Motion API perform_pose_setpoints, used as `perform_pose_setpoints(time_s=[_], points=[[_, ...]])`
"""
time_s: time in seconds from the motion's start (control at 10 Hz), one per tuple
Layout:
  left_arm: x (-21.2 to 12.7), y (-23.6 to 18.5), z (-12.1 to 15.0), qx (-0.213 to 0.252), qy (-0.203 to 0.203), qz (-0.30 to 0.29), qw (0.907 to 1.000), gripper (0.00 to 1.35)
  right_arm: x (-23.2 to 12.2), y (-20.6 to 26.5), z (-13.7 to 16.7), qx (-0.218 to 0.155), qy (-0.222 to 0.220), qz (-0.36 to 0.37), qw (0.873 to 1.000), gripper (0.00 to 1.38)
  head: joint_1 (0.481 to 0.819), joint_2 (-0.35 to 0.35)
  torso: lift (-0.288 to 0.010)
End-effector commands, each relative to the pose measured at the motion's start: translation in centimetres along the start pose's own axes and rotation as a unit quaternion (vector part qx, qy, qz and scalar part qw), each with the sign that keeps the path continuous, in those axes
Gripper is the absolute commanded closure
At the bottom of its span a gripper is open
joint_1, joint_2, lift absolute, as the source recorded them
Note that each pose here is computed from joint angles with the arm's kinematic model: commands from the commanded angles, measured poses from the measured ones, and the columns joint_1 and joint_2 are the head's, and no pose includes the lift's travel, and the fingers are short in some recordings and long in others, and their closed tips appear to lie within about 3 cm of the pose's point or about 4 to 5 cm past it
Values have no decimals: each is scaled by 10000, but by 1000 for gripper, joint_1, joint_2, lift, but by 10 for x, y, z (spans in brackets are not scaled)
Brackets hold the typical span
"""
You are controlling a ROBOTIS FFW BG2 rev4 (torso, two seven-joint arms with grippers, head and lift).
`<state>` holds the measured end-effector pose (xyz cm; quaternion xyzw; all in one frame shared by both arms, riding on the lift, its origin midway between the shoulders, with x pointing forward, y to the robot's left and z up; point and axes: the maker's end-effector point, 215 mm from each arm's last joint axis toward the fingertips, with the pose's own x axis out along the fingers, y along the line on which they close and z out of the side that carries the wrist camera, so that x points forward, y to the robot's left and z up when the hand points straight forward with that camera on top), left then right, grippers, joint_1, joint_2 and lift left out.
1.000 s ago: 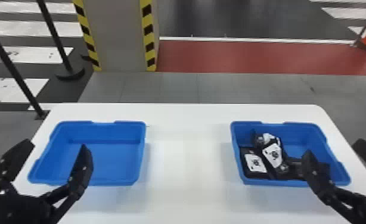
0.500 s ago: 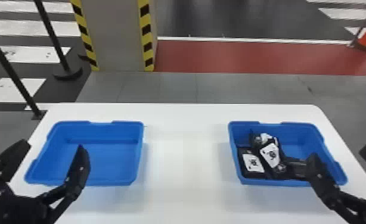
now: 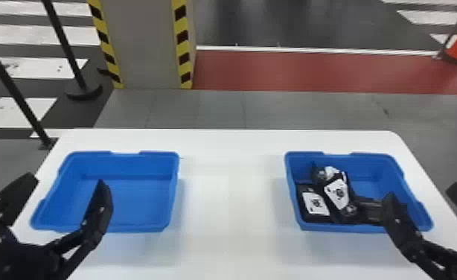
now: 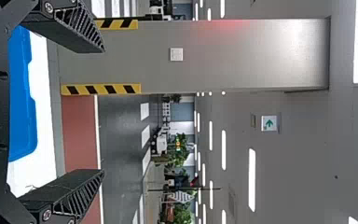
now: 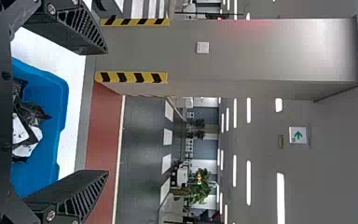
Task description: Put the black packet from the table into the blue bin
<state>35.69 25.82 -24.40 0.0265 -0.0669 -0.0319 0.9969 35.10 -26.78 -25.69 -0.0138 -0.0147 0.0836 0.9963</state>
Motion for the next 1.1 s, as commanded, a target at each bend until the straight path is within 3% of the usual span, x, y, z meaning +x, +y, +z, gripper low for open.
perform_pose_setpoints(time_s=[0.0, 1.0], points=[[0, 0, 0, -3, 6, 0, 10000, 107, 0, 0, 1, -14, -8, 3, 10000, 105, 695, -16, -110], [-1, 2, -1, 22, 20, 8, 10000, 107, 0, 1, 0, 2, 2, 1, 10000, 105, 695, -13, -110]])
